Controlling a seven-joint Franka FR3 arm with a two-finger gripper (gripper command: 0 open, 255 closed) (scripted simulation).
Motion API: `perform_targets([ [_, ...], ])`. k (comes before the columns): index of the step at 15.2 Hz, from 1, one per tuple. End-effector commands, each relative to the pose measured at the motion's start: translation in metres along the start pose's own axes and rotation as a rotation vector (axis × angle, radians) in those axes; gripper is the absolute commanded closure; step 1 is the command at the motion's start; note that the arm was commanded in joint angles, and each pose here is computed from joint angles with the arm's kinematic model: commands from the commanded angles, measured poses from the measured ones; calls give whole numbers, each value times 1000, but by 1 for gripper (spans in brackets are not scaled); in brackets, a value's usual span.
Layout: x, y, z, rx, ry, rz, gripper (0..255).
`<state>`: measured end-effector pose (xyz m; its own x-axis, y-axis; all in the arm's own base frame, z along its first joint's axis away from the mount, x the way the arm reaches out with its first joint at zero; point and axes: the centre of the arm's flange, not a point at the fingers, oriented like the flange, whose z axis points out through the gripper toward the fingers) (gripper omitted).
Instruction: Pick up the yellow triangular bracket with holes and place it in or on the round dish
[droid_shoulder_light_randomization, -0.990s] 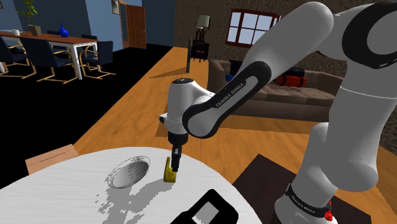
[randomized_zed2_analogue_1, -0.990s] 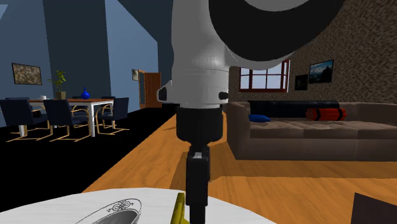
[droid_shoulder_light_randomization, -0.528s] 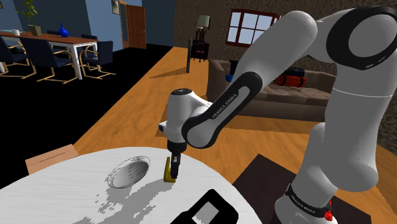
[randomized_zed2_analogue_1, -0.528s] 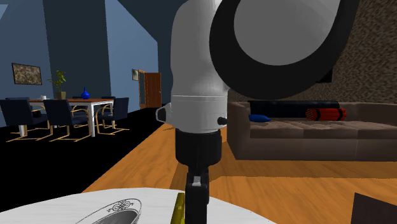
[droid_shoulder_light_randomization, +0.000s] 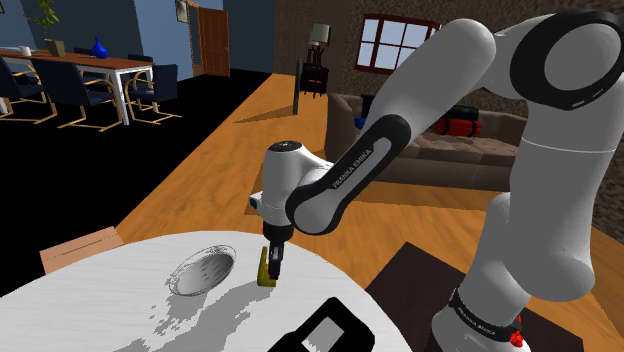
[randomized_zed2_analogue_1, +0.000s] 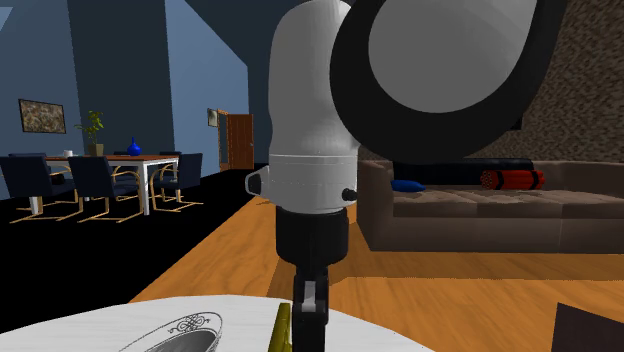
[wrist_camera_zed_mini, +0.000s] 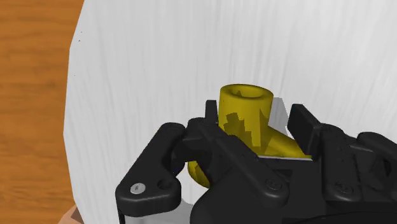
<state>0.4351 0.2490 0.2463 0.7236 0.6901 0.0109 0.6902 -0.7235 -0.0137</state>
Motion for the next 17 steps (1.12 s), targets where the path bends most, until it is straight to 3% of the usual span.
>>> perform_targets([
  [1, 0, 0, 0, 0, 0, 0, 255],
  [9, 0, 0, 0, 0, 0, 0, 255],
  [17, 0, -1, -42, 0, 0, 0, 255],
])
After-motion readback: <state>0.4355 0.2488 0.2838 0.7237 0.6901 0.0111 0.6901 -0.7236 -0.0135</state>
